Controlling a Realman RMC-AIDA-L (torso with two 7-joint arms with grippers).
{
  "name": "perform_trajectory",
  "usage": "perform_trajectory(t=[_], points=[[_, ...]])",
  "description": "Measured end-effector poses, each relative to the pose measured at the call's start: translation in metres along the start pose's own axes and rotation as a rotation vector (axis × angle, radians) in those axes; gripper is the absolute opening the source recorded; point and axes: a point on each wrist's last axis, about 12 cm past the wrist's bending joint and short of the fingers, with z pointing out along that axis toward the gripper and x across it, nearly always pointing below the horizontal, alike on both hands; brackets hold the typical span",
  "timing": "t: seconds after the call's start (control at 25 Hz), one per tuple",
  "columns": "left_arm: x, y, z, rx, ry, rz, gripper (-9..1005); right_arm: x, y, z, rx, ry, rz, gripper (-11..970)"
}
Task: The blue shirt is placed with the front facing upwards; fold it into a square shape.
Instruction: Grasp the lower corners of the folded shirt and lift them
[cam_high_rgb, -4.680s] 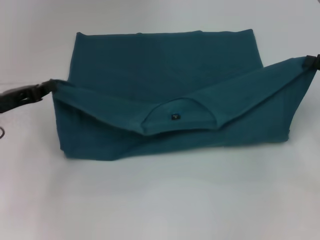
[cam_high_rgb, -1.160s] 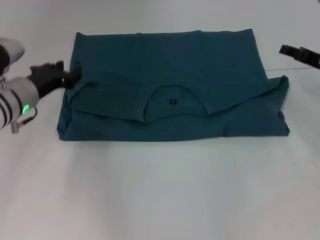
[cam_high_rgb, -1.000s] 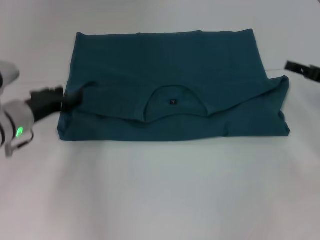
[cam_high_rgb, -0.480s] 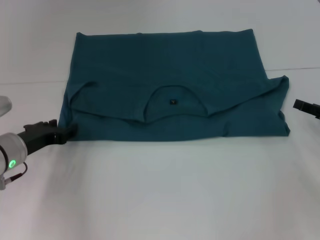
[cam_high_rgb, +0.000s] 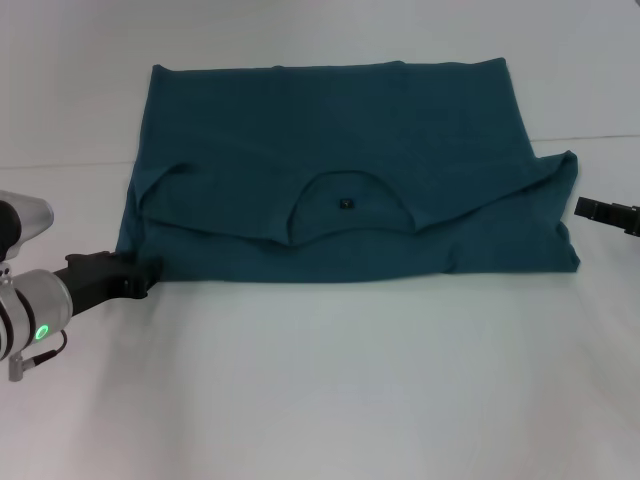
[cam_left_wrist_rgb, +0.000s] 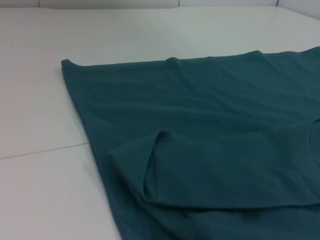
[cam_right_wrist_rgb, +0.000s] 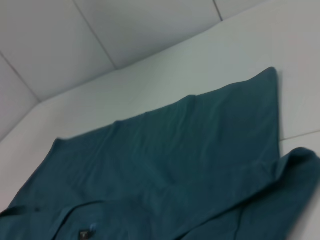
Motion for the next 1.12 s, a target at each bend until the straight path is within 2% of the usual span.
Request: perform_trajectory(t=[0.32, 0.44, 0.56, 0.76, 0.96, 1.12], points=[[0.001, 0.0, 0.0, -0.001, 0.005, 0.002, 367, -0.028, 0.015, -0.003, 0.0, 0.114, -0.085, 722], [0.002, 0.0, 0.0, 0.001, 0.011, 0.009, 251, -0.034, 0.022, 0.0, -0.003, 0.191, -0.101, 730], [0.002, -0.001, 0.0, 0.004, 0.019, 0.02, 134, -0.045, 0.027, 0.001, 0.027, 0.277, -0.121, 739], [0.0, -0.001, 0.001, 0.004, 0.015, 0.026, 23, -0.065, 0.044, 0.013, 0.106, 0.418, -0.157, 754], [-0.003, 0.0, 0.001, 0.0, 0.011, 0.03, 29, -0.07, 0.06, 0.029, 0.165, 0.499, -0.208, 768], [-0.002, 0.002, 0.0, -0.004, 0.011, 0.027, 34, -0.067, 0.059, 0.037, 0.198, 0.5, -0.239, 775]])
